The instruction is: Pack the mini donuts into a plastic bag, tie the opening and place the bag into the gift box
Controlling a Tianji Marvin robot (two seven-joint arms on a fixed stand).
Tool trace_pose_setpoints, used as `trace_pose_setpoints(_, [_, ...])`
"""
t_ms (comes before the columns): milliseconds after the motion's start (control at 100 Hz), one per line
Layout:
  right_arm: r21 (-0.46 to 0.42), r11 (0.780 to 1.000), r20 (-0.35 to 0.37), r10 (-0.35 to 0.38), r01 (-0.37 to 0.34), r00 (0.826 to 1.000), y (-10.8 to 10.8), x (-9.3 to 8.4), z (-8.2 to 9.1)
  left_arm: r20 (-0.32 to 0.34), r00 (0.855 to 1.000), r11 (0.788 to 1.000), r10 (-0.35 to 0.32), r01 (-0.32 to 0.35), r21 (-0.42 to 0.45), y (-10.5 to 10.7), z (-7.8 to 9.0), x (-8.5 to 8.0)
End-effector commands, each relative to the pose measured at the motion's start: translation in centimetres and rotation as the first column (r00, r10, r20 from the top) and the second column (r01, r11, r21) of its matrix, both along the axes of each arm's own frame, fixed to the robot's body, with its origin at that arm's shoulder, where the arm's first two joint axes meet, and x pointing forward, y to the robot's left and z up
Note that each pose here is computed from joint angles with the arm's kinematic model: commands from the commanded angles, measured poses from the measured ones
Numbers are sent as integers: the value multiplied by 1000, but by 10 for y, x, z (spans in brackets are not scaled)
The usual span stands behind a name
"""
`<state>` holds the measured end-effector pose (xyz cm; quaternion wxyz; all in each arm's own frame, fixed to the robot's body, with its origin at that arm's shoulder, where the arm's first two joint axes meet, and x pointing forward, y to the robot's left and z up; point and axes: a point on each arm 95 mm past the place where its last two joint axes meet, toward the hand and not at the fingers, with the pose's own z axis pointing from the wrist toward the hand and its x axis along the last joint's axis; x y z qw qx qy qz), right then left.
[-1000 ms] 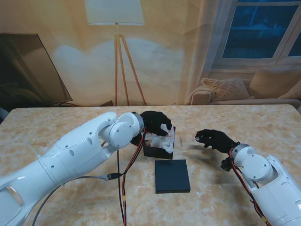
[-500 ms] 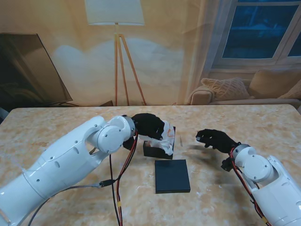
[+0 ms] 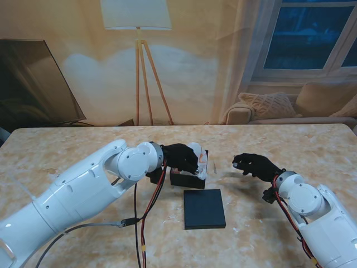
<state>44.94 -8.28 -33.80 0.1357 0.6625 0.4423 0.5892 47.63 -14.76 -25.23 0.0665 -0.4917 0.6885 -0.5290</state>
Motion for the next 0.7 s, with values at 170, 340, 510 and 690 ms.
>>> trace_pose_setpoints(170, [3,1000,-18,14,-14,1000,4,-3,-5,-2,1000,1000,8,-8,-23,-12,5,2])
trace_pose_setpoints(340, [4,1000,-17,16,-16,1000,4,-3,-5,-41,999,999,25,-27,-30,-13,3,4])
trace_pose_setpoints(510, [6,1000,-19,19,-19,1000,4,-3,-5,-91,995,999,47,-49,-19,-12,-5,10])
trace_pose_setpoints(690, [7,1000,-21,20,-20,1000,5,-3,-6,-140,988,998,65,-67,-5,-12,-15,15])
